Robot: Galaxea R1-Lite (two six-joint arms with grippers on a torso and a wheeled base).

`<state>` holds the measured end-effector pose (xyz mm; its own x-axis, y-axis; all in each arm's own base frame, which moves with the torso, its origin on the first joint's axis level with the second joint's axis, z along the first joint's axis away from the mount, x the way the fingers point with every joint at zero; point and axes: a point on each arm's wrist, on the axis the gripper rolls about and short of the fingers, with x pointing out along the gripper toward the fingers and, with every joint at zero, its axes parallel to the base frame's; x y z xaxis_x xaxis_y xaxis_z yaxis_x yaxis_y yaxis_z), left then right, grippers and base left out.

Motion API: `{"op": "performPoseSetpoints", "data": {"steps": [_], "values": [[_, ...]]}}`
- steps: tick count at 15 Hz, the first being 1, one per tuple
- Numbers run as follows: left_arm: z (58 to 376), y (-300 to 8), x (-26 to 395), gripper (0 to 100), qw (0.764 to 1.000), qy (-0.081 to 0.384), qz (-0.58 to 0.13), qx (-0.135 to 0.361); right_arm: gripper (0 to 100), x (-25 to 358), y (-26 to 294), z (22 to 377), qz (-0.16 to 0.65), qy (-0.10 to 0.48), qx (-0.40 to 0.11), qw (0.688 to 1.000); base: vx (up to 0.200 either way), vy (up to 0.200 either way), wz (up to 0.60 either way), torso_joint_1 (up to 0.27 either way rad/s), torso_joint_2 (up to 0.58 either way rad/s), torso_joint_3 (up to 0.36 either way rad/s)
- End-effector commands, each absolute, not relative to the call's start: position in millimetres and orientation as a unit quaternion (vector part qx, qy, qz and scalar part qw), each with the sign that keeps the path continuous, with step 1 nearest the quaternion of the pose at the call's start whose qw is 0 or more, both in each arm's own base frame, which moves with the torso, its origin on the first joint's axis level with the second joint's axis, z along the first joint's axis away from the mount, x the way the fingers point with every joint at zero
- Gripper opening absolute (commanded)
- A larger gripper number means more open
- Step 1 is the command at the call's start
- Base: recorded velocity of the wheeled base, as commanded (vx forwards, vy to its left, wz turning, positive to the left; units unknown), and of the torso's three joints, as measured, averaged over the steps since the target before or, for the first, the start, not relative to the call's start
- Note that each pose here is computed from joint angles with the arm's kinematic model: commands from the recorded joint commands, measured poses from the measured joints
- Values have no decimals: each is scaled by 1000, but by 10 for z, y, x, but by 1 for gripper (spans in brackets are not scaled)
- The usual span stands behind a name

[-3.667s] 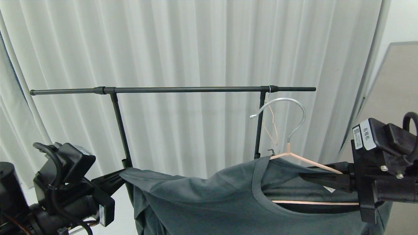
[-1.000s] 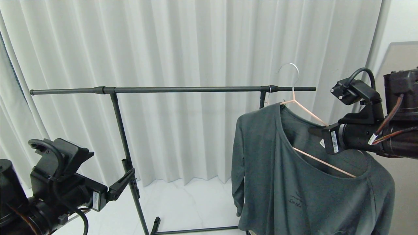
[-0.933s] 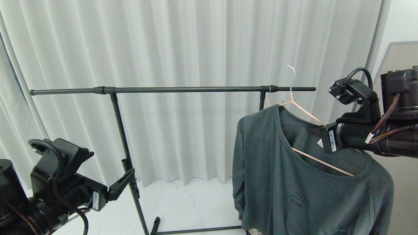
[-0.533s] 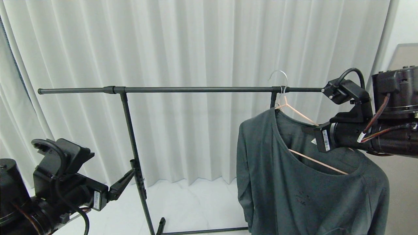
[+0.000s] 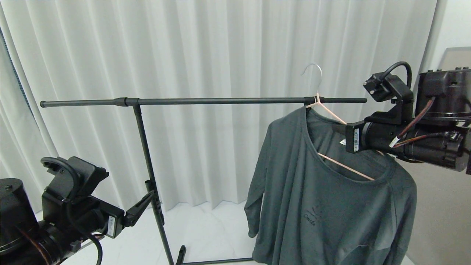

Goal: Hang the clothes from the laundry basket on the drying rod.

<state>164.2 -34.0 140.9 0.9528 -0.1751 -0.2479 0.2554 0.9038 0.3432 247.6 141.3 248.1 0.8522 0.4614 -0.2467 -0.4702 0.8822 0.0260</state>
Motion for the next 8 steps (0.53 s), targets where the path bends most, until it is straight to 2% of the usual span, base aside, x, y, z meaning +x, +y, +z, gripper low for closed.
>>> {"op": "performPoseSetpoints", "data": {"steps": [1,8], "values": [[1421,-342,1661,100,971,105,-108,187,0,2494,1473,2453,249,123,-12,961,0,0,0,0,0,0],[1424,-343,1663,100,971,104,-108,187,0,2529,1521,2461,254,104,-7,961,200,0,0,5,2,2]]}}
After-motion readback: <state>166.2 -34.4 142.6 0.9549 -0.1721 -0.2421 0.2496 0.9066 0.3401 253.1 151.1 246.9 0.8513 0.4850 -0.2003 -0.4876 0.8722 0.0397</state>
